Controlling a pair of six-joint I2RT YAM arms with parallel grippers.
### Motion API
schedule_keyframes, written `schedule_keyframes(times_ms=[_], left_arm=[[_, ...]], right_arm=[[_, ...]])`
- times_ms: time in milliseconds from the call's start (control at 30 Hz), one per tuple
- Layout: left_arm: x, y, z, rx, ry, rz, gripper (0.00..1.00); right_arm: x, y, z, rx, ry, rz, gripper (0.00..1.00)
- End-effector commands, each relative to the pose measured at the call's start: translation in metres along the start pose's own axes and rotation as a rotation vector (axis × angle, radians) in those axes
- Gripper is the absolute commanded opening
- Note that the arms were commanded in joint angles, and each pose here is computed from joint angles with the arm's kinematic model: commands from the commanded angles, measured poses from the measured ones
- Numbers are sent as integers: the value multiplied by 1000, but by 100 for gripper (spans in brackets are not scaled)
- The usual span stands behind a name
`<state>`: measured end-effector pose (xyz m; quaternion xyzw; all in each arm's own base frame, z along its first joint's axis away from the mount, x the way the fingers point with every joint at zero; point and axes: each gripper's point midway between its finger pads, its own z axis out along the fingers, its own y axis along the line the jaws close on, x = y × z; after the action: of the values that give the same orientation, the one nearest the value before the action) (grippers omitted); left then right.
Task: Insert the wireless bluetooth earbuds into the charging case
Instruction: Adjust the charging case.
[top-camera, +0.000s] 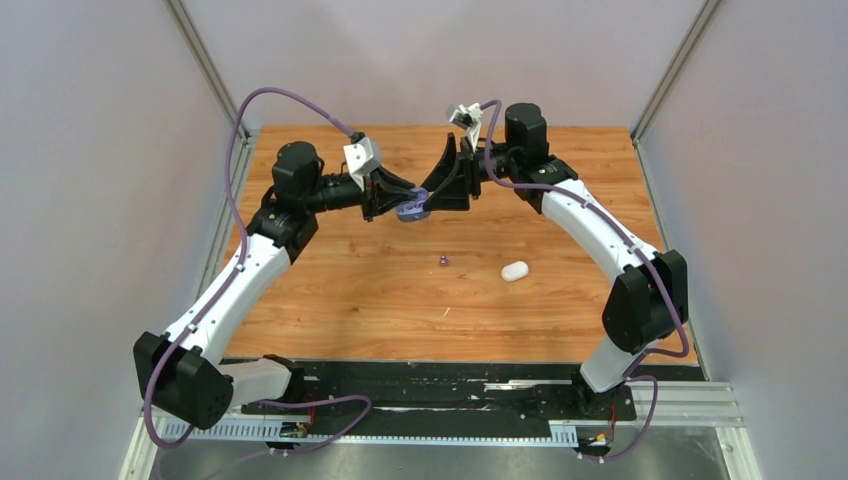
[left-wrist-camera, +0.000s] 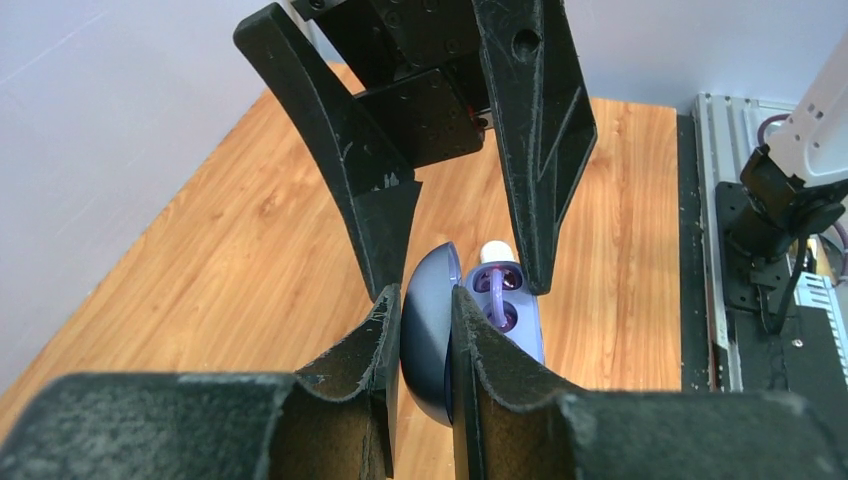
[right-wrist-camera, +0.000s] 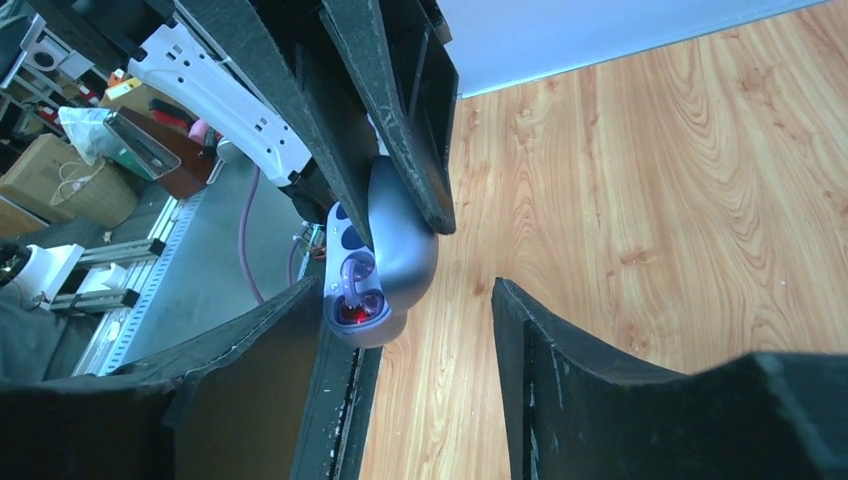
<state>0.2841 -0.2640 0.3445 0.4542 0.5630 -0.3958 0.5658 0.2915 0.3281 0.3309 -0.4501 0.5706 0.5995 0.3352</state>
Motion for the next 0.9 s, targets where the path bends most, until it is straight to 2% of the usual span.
schedule_keyframes(times_ms=[0, 233, 500, 600, 667, 767, 867], left_arm=[[-14, -18, -1, 92, -12, 43, 0], [-8, -18, -1, 96, 1, 31, 0], [-15, -18, -1, 93, -21, 27, 0], [-16, -19, -1, 92, -23, 22, 0], [-15, -17, 0, 81, -22, 17, 0], [-13, -14, 0, 63, -16, -1, 0], [-15, -13, 1, 62, -27, -3, 0]], right_arm=[[-25, 12, 3, 7, -25, -121, 61], [-27, 19, 1, -19, -25, -80, 63], [-15, 7, 1, 24, -17, -67, 47], [-12, 8, 1, 24, -12, -69, 38], [-11, 10, 1, 13, -7, -73, 39], [-9, 12, 0, 9, -2, -82, 45], [-6, 14, -1, 5, 5, -89, 42]])
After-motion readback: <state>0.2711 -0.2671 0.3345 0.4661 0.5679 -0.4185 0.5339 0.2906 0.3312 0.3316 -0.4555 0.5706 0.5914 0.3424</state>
